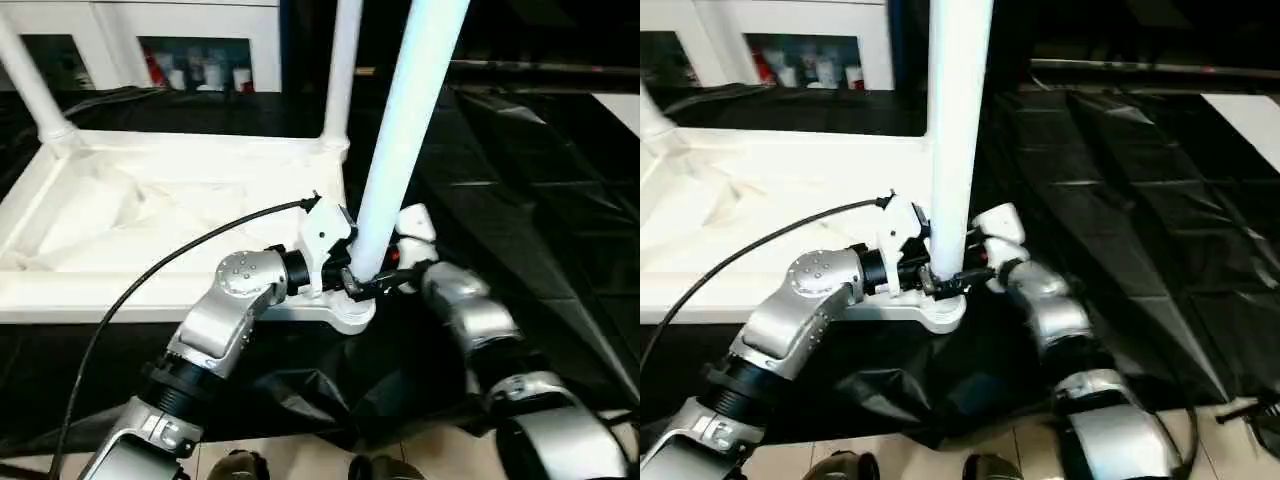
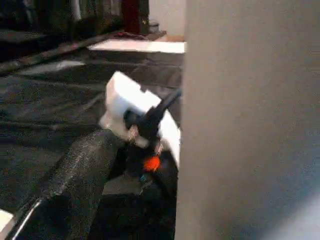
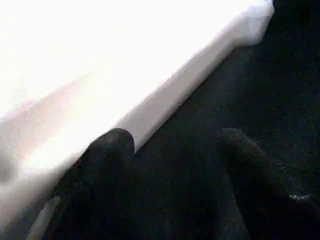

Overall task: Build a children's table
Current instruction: Rotate table base

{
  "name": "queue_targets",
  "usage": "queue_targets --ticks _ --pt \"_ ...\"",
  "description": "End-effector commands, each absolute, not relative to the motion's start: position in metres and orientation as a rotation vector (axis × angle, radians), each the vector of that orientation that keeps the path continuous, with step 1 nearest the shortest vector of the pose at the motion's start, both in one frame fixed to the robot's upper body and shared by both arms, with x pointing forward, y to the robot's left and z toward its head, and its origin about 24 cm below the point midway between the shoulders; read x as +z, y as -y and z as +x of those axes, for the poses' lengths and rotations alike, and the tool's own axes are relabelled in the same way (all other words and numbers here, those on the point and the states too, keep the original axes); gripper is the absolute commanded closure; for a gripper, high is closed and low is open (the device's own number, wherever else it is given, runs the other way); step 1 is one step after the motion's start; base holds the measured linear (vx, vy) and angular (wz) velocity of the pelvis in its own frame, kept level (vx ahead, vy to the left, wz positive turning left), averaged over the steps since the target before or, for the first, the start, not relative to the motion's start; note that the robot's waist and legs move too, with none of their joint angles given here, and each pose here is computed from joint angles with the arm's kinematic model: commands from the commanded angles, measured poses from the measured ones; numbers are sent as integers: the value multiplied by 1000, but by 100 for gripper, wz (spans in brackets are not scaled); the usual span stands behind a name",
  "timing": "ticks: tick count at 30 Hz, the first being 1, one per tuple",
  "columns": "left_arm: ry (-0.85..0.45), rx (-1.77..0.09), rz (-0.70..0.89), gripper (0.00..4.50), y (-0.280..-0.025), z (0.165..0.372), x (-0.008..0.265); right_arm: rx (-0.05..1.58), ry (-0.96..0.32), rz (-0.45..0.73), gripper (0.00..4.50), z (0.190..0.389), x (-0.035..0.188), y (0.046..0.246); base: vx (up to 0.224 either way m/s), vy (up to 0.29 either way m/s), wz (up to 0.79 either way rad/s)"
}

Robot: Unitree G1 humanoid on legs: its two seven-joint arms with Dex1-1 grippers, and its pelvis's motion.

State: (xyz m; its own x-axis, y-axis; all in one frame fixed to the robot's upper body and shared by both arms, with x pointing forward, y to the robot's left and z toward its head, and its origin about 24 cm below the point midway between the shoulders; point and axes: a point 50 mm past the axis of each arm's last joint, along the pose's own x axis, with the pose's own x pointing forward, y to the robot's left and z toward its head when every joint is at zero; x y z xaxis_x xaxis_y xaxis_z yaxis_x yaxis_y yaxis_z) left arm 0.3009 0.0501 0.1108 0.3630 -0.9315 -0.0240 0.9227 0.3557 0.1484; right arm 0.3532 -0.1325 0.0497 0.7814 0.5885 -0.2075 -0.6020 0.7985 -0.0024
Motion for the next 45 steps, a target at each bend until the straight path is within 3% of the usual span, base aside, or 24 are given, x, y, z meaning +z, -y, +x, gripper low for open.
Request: queue_targets --ticks 1,6,8,13,14,20,22,23,26,29,32,35,40,41,45 --pt "98 -1247 129 6 -49 295 114 697 -168 -49 133 348 55 140 0 0 0" --pt "10 -1409 126 6 -61 278 104 799 -176 -91 133 334 58 165 0 0 0" --pt "-70 -1493 182 6 -77 274 97 855 -190 -133 133 322 63 184 0 0 0" --pt "-136 -1505 347 6 -95 284 93 894 -214 -173 133 313 69 197 0 0 0" --pt "-159 -1483 443 6 -103 292 92 921 -232 -191 133 309 71 200 0 0 0" --pt "-228 -1471 567 41 -115 310 91 1035 -290 -257 133 296 80 202 0 0 0" --pt "-235 -1478 568 46 -115 310 91 1044 -295 -261 133 295 81 202 0 0 0" --pt "-247 -1492 573 81 -115 312 90 1069 -307 -266 133 293 83 202 0 0 0" --pt "-291 -1517 592 83 -117 315 84 1119 -335 -281 133 287 86 201 0 0 0" --pt "-313 -1523 593 126 -118 316 80 1128 -347 -287 133 285 87 201 0 0 0" --pt "-322 -1522 593 134 -119 319 76 1134 -361 -290 133 283 87 201 0 0 0" --pt "-328 -1519 596 180 -120 320 75 1148 -379 -295 133 281 87 201 0 0 0" --pt "-354 -1521 601 184 -123 322 73 1184 -420 -298 133 276 85 200 0 0 0" --pt "-357 -1520 601 218 -125 322 72 1195 -432 -296 133 274 85 199 0 0 0" --pt "-381 -1529 598 233 -129 323 70 1201 -442 -294 133 272 84 199 0 0 0"
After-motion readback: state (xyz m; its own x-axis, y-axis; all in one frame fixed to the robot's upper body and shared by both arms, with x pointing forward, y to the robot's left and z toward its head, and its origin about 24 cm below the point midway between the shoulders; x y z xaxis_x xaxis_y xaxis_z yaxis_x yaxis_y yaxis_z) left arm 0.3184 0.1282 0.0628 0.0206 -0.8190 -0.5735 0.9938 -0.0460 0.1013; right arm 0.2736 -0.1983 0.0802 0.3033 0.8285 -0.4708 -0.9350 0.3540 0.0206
